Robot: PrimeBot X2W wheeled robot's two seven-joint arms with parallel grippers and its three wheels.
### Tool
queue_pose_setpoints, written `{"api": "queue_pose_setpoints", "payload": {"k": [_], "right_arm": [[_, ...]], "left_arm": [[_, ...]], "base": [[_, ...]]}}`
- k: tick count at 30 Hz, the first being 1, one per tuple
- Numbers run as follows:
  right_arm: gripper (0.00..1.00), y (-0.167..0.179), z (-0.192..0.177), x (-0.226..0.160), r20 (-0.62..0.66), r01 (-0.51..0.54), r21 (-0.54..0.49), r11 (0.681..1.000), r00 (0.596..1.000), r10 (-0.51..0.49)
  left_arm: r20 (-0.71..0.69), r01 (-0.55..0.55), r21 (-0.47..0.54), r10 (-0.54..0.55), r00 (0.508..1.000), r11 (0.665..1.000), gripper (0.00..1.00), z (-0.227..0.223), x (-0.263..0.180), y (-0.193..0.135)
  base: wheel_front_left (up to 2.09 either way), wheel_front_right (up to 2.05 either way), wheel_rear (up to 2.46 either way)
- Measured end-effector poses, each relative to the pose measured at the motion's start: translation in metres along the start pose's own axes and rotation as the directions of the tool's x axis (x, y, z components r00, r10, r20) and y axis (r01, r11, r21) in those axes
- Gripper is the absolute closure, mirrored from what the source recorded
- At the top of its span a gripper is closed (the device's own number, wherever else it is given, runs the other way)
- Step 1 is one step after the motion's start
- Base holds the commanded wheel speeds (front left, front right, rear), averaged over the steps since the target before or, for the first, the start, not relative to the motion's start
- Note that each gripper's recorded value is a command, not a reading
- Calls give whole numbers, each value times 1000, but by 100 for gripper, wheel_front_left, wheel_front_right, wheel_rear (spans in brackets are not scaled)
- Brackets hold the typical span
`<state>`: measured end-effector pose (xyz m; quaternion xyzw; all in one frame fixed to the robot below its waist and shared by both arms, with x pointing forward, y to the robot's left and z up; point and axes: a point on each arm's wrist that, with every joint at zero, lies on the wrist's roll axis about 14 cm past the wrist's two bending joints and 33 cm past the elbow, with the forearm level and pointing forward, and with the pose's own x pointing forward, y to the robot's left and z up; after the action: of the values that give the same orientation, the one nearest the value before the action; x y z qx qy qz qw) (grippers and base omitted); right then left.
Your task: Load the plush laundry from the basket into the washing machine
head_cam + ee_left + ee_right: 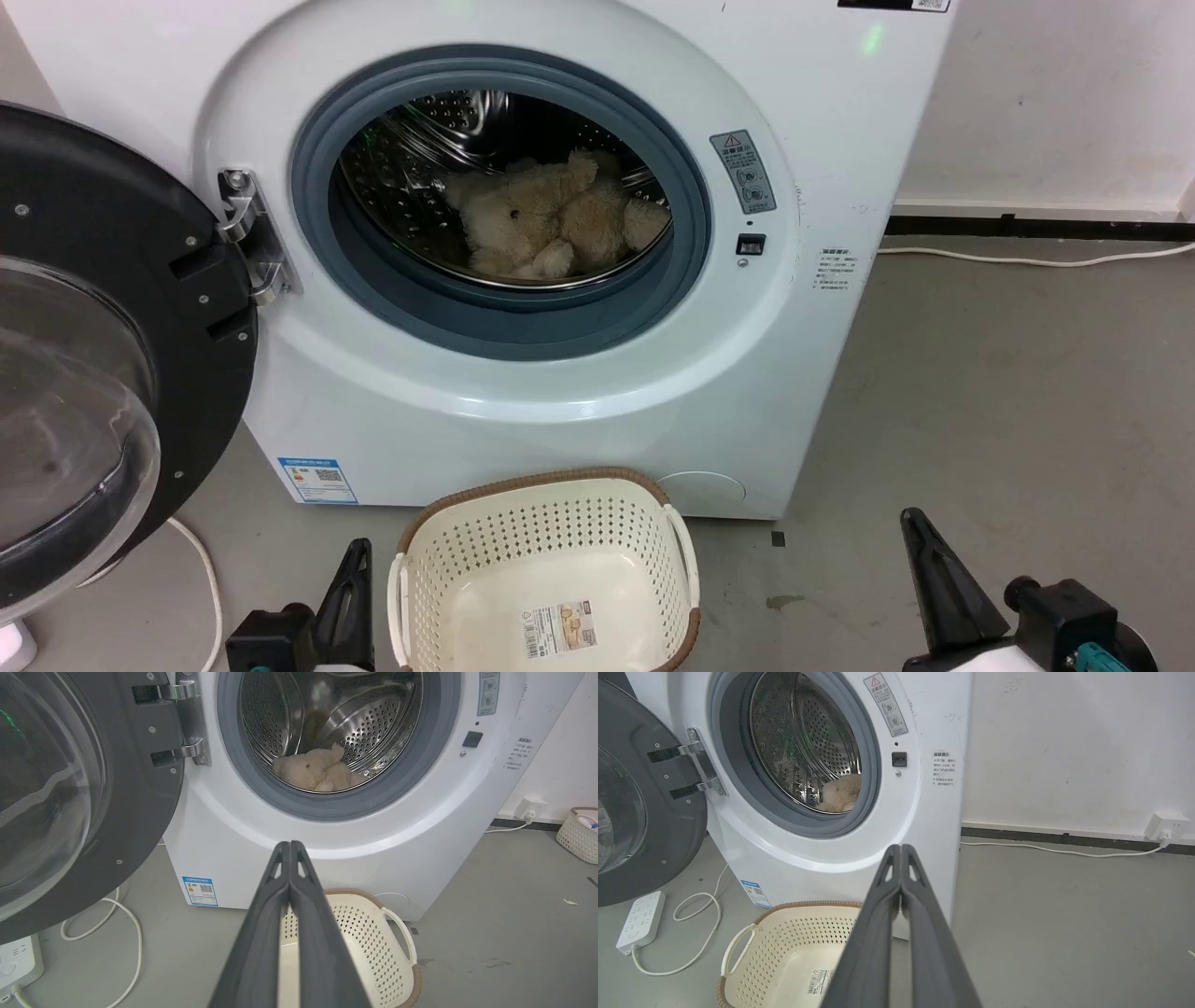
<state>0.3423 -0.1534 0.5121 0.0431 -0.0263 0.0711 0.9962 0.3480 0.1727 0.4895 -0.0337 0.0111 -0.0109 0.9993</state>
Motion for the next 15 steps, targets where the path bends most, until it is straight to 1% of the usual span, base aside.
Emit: {"api": "queue_pose_setpoints", "payload": {"k": [15], "right_arm": [[100,-1,1,4,-15,-1,-23,1000,1000,0]], "left_arm": [[3,3,19,-3,1000,1000,100,6,5,-1]], "base": [[0,0,0]]}}
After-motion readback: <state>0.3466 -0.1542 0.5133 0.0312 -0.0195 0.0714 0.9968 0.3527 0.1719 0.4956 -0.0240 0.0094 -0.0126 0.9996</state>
